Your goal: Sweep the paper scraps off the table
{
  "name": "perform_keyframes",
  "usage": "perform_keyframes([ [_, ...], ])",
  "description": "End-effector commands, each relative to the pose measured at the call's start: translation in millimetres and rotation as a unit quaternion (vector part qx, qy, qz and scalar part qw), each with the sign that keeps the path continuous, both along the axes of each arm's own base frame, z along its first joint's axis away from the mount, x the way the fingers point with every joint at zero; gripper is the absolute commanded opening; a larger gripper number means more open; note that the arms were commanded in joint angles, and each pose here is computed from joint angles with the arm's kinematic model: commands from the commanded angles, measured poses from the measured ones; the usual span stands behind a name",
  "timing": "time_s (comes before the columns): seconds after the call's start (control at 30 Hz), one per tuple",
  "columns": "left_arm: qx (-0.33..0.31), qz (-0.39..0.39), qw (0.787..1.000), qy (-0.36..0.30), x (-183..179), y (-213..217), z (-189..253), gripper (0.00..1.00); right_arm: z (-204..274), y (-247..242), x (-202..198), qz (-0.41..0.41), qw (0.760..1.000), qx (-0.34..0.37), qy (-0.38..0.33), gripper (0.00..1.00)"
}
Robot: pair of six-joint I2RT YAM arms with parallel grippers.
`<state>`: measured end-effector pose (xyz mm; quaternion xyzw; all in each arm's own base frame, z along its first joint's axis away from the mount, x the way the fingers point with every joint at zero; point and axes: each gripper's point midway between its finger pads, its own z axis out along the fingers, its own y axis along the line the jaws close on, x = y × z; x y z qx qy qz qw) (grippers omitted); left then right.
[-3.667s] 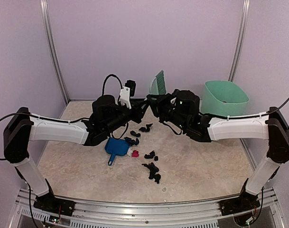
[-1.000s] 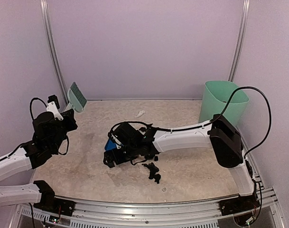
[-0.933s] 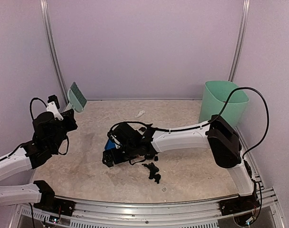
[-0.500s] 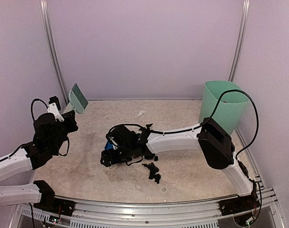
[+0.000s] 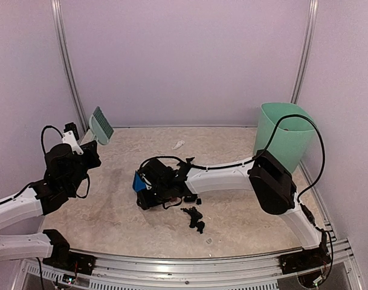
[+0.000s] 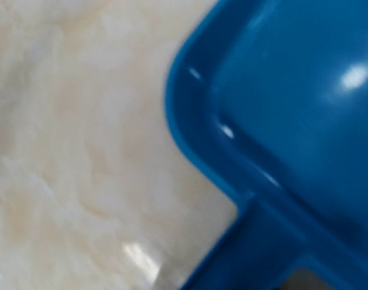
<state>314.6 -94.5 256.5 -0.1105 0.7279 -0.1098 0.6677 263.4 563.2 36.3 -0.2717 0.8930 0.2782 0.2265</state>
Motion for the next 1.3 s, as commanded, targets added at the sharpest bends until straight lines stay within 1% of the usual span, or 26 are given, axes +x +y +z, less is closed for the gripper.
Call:
perform_keyframes([
  [0.0,-0.004,0.006,1.0,-0.011,2.9,1.7,3.7,0.0,4.5,-30.2,-6.0,0.037,0.998,-0.046,-0.02,0.51],
  [0.07,-0.004,0.007,1.0,-0.011,3.2,2.0,3.1,0.0,4.7,-42.8,-8.8,0.05,0.996,-0.067,-0.035,0.47],
  [0.13,-0.003,0.008,1.0,-0.011,3.5,2.1,3.0,0.0,6.6,-56.9,-7.8,0.055,0.993,-0.092,-0.055,0.46],
  [0.2,-0.003,0.009,1.0,-0.012,3.7,2.5,4.0,0.0,8.8,-71.9,-4.8,0.055,0.989,-0.118,-0.076,0.5],
  [0.3,-0.001,0.011,1.0,-0.011,4.0,3.1,4.2,0.0,17.2,-95.8,5.3,0.029,0.983,-0.15,-0.106,0.53],
  [0.37,-0.001,0.012,1.0,-0.011,4.0,3.2,3.4,0.0,26.8,-98.4,4.4,0.039,0.983,-0.136,-0.114,0.58],
  [0.5,0.001,0.012,1.0,-0.01,4.9,2.8,3.5,0.0,42.5,-82.7,-10.3,0.098,0.984,-0.074,-0.127,0.69],
  [0.53,0.001,0.012,1.0,-0.009,5.2,3.0,2.8,0.0,44.2,-79.2,-12.6,0.11,0.983,-0.062,-0.133,0.7],
  [0.63,0.002,0.012,1.0,-0.007,5.5,2.5,1.3,0.0,45.3,-73.9,-4.8,0.107,0.979,-0.046,-0.166,0.7],
  [0.7,0.001,0.013,1.0,-0.006,5.4,3.0,0.9,0.0,42.0,-73.0,4.0,0.088,0.977,-0.036,-0.192,0.7],
  [0.77,0.002,0.014,1.0,-0.007,5.8,3.1,1.5,0.0,41.6,-67.9,12.0,0.074,0.971,-0.009,-0.226,0.7],
  [0.9,0.004,0.016,1.0,-0.005,6.1,3.6,-0.1,0.0,37.8,-66.9,21.2,0.055,0.961,0.013,-0.272,0.68],
  [1.0,0.004,0.017,1.0,-0.005,6.3,4.1,-0.2,0.0,41.4,-63.8,19.3,0.058,0.951,0.033,-0.302,0.65],
  [1.13,0.007,0.018,1.0,-0.004,7.7,3.4,-1.1,0.0,39.0,-56.0,11.4,0.071,0.944,0.045,-0.318,0.61],
  [1.27,0.009,0.02,1.0,-0.002,9.2,3.1,-3.3,0.0,36.9,-48.3,3.5,0.072,0.944,0.058,-0.317,0.61],
])
